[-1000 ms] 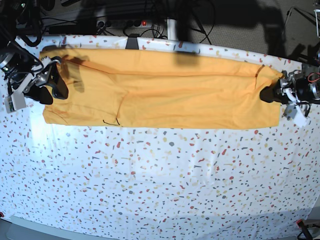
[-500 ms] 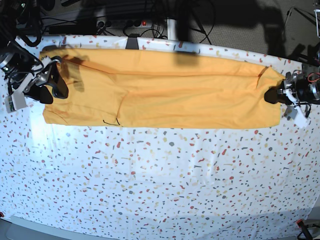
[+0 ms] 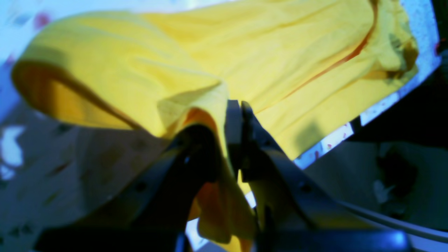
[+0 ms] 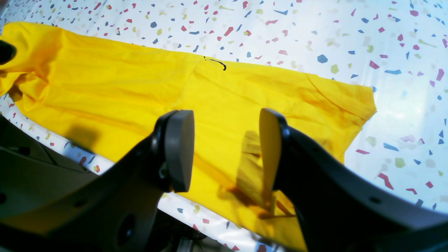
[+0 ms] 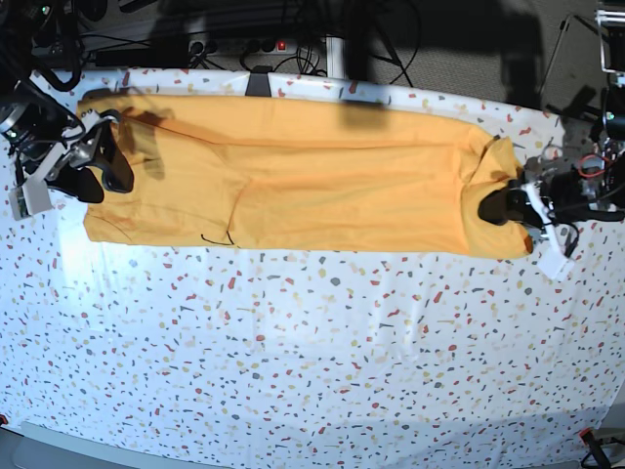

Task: Fold the T-shirt properly
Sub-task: 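Move the left gripper to the strip's end and grasp it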

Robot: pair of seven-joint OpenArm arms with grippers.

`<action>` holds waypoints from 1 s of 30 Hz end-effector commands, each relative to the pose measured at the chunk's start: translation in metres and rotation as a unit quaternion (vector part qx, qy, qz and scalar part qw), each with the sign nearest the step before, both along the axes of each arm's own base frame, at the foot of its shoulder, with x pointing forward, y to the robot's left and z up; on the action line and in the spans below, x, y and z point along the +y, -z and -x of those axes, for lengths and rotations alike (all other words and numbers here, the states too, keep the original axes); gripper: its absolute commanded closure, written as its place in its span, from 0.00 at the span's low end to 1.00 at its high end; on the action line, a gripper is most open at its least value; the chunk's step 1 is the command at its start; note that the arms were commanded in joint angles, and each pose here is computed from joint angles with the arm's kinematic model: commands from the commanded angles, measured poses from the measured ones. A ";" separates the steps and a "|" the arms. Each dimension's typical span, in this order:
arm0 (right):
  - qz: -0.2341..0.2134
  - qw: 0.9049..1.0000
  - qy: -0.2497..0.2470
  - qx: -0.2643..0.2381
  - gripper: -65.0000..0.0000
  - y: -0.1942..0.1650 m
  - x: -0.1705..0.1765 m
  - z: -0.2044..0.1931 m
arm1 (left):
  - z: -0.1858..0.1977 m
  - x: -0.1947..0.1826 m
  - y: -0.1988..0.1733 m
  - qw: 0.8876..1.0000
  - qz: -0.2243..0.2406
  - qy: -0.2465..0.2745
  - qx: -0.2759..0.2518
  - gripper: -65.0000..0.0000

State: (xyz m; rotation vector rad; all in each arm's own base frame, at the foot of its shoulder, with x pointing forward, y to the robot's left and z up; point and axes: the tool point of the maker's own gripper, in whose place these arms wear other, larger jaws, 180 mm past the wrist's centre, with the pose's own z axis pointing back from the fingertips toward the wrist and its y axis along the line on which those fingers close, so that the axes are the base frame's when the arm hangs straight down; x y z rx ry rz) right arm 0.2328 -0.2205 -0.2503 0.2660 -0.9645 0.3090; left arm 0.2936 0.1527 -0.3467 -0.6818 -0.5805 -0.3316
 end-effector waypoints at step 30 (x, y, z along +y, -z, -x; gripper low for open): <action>-0.015 0.999 -0.004 -0.028 0.54 -0.012 0.006 -0.004 | 0.011 -0.212 -0.009 0.991 0.084 0.074 -0.079 1.00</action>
